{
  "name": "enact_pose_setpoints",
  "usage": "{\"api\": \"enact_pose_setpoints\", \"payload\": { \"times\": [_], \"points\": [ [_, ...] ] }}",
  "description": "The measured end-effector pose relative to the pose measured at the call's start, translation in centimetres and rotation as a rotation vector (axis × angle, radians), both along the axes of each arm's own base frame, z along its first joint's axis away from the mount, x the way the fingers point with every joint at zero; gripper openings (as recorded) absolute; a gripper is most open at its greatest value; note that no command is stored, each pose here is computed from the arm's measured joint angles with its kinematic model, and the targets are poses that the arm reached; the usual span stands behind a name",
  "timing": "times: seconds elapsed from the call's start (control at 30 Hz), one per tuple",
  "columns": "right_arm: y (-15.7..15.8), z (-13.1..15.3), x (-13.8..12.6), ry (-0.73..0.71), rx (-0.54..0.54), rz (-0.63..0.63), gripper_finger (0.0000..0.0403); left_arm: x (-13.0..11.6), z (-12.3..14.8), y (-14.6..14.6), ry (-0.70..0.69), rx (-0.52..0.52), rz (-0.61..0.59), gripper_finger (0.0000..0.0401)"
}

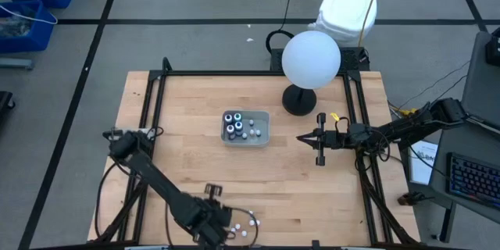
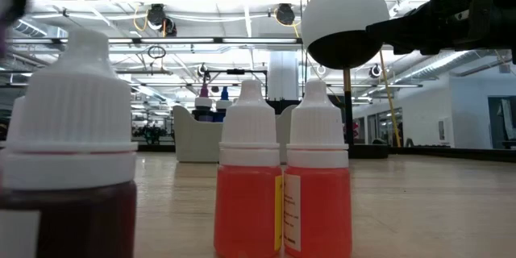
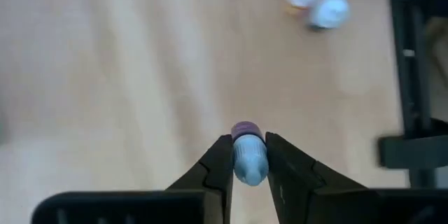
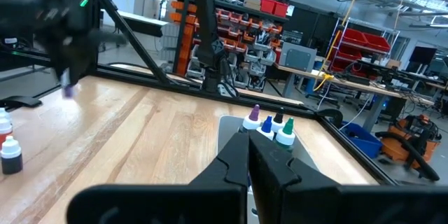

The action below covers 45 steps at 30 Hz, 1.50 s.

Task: Pick & Place food coloring
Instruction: Put the small purple food coloring bottle into the gray bin

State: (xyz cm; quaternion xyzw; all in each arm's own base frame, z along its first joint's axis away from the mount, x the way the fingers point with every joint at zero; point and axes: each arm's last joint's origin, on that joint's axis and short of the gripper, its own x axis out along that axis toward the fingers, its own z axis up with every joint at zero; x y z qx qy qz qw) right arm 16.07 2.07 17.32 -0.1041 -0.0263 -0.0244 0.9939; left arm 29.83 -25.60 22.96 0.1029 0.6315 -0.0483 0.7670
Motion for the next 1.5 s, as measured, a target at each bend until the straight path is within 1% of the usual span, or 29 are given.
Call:
{"api": "enact_pose_setpoints", "payload": {
  "times": [0.17,0.3,0.4,0.47,0.57,0.63,0.77,0.9,1.0,1.1,1.17,1.23,1.37,1.5],
  "points": [
    [0.0,0.0,0.0,0.0,-0.001,0.0,0.0,-1.1,5.9,3.1,-0.16,0.0,0.013,0.0065],
    [0.0,0.0,0.0,0.0,-0.002,0.001,0.0,-1.9,9.2,6.0,-0.232,0.011,0.017,0.0077],
    [0.0,0.0,0.0,0.0,-0.002,0.0,0.0,-2.1,10.8,8.7,-0.252,0.057,0.029,0.0071],
    [0.0,0.0,0.0,0.001,-0.002,0.0,0.0,-1.9,11.4,10.4,-0.256,0.075,0.033,0.0064],
    [0.0,0.0,0.0,0.0,-0.002,0.0,0.0,-1.1,11.9,12.8,-0.259,0.104,0.029,0.0064],
    [0.0,0.0,0.0,0.0,-0.003,0.001,0.0,-0.2,12.0,14.2,-0.272,0.115,0.005,0.007],
    [0.0,0.0,0.0,0.001,-0.014,-0.001,0.0,2.3,11.8,17.1,-0.316,0.083,-0.031,0.0076],
    [0.0,-0.1,0.0,0.008,-0.032,-0.002,0.0,4.0,11.1,20.7,-0.316,0.133,0.034,0.0068],
    [0.0,-0.1,0.0,0.011,-0.065,-0.006,0.0,5.1,10.2,23.1,-0.285,0.17,0.045,0.0066],
    [0.0,-0.1,0.0,0.009,-0.092,-0.01,0.0,6.3,9.3,24.9,-0.288,0.188,0.035,0.0073],
    [0.0,0.1,0.0,-0.002,-0.085,-0.011,0.0,7.1,8.5,25.9,-0.28,0.206,0.018,0.0074],
    [0.0,0.4,-0.1,-0.041,-0.081,-0.012,0.0,7.9,7.6,26.6,-0.27,0.201,-0.006,0.0073],
    [-0.1,1.2,-0.2,-0.109,-0.134,-0.037,0.0,9.2,5.8,27.8,-0.242,0.164,-0.036,0.0066],
    [-0.1,1.2,-0.2,-0.104,-0.203,-0.059,0.0,10.1,3.8,28.5,-0.196,0.147,-0.048,0.0065]
  ]
}}
